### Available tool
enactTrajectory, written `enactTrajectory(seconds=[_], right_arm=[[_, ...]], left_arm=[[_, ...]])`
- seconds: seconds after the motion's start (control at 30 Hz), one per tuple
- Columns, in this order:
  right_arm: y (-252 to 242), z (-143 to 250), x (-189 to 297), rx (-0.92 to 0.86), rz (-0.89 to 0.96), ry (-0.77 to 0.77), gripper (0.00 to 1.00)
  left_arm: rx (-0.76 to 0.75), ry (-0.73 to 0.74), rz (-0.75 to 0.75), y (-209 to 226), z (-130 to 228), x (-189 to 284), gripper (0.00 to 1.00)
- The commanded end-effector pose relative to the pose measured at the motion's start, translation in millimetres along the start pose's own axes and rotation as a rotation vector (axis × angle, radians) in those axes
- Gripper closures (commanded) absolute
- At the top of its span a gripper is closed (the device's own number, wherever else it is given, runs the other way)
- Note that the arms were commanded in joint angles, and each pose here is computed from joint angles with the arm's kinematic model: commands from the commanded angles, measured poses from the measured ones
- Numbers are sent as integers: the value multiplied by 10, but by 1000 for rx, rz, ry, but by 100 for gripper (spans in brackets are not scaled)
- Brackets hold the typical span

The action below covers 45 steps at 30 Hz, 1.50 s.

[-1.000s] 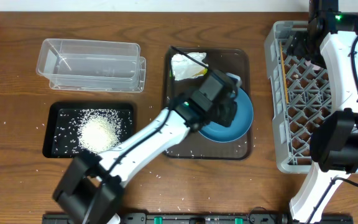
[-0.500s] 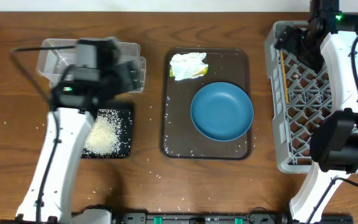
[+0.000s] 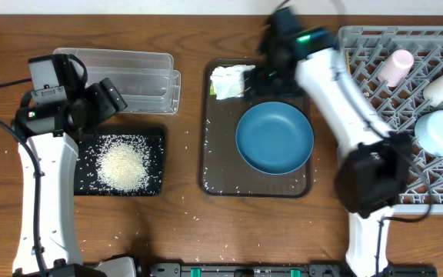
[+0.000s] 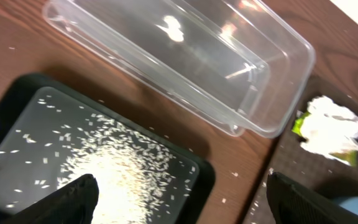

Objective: Sort waste into correct bins and load items into the dishwasher rack

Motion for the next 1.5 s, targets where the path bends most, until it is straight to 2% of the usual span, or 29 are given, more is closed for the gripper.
enactTrajectory(seconds=[0.0, 0.1, 0.27, 0.33, 0.43, 0.63, 0.8, 0.97, 1.07, 1.17, 1.2, 1.47], right_arm=[[105, 155, -357, -1, 129, 62, 7], [264, 286, -472, -19, 201, 80, 12], [340, 409, -476, -70, 292, 76, 11], [353, 440, -475, -96, 300, 80, 15], [352, 457, -535, -141, 309, 82, 28], [296, 543, -846, -217, 346, 126, 36], [320, 651, -1084, -221, 351, 178, 38], [354, 678, -1098, -208, 353, 183, 48], [374, 659, -1047, -207, 347, 173, 59], [367, 628, -969, -211, 340, 161, 90], [364, 614, -937, -207, 336, 156, 98], [406, 489, -551, -180, 292, 98, 99]], left_arm=[[12, -14, -66, 138, -36, -36, 11], [12, -14, -66, 138, -37, -36, 11], [12, -14, -66, 138, -37, -36, 10], [12, -14, -67, 139, -37, -36, 10], [12, -14, -67, 139, -37, -36, 10], [12, -14, -67, 139, -37, -36, 10], [12, -14, -67, 139, -37, -36, 10], [12, -14, -67, 139, -37, -36, 10], [12, -14, -67, 139, -37, -36, 10], [12, -14, -67, 139, -37, -36, 9], [12, -14, -67, 139, -37, -36, 10], [12, -14, -67, 139, -37, -36, 10]])
Point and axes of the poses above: each gripper's point midway between its finger pads, its own x axis back along the fingers, its own y axis along the line the jaws close on, z = x × y, the point moved 1 cm from there along x, back along the fingers, and after that the axes turned 3 degrees about x, right-handed, at the moved point
